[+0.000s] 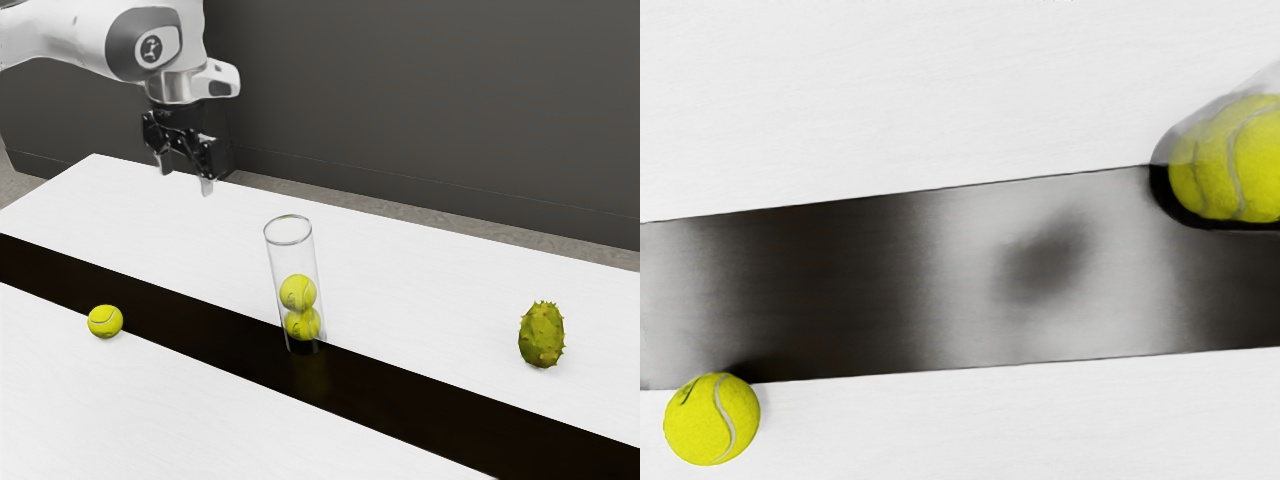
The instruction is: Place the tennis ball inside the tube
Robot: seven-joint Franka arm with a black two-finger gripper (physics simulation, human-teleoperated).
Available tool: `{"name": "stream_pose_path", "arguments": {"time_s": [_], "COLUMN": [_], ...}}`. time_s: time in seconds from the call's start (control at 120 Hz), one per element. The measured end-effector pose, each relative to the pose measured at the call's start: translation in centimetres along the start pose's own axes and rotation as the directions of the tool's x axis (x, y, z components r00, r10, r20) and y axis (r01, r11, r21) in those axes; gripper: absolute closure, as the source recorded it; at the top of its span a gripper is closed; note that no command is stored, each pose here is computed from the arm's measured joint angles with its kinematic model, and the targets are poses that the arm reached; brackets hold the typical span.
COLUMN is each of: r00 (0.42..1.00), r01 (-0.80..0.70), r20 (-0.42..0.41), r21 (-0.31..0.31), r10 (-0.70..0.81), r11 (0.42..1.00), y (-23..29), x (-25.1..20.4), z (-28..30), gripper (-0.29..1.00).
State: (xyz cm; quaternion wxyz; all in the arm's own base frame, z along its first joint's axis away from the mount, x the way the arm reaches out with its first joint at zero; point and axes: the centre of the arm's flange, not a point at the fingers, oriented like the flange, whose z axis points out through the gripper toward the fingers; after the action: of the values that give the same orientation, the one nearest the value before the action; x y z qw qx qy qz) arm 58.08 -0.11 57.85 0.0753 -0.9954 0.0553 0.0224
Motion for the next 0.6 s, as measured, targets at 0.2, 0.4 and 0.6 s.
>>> {"name": "stream_pose_path", "arguments": {"time_s": [0.2,0.4,0.6], "r00": [0.991,0.951,0.934], "r01": [-0.037,0.042,0.105], "r20": [0.129,0.307,0.35], "r21": [0.031,-0.021,-0.068], "r10": [0.032,-0.034,-0.075], "r11": [0.999,0.999,0.992], "y": [-2.8,-9.5,-13.9], "x": [-1.7,-5.4,-7.3], "z": [7.3,17.6,26.8], "gripper": [0.0,0.0,0.0]}}
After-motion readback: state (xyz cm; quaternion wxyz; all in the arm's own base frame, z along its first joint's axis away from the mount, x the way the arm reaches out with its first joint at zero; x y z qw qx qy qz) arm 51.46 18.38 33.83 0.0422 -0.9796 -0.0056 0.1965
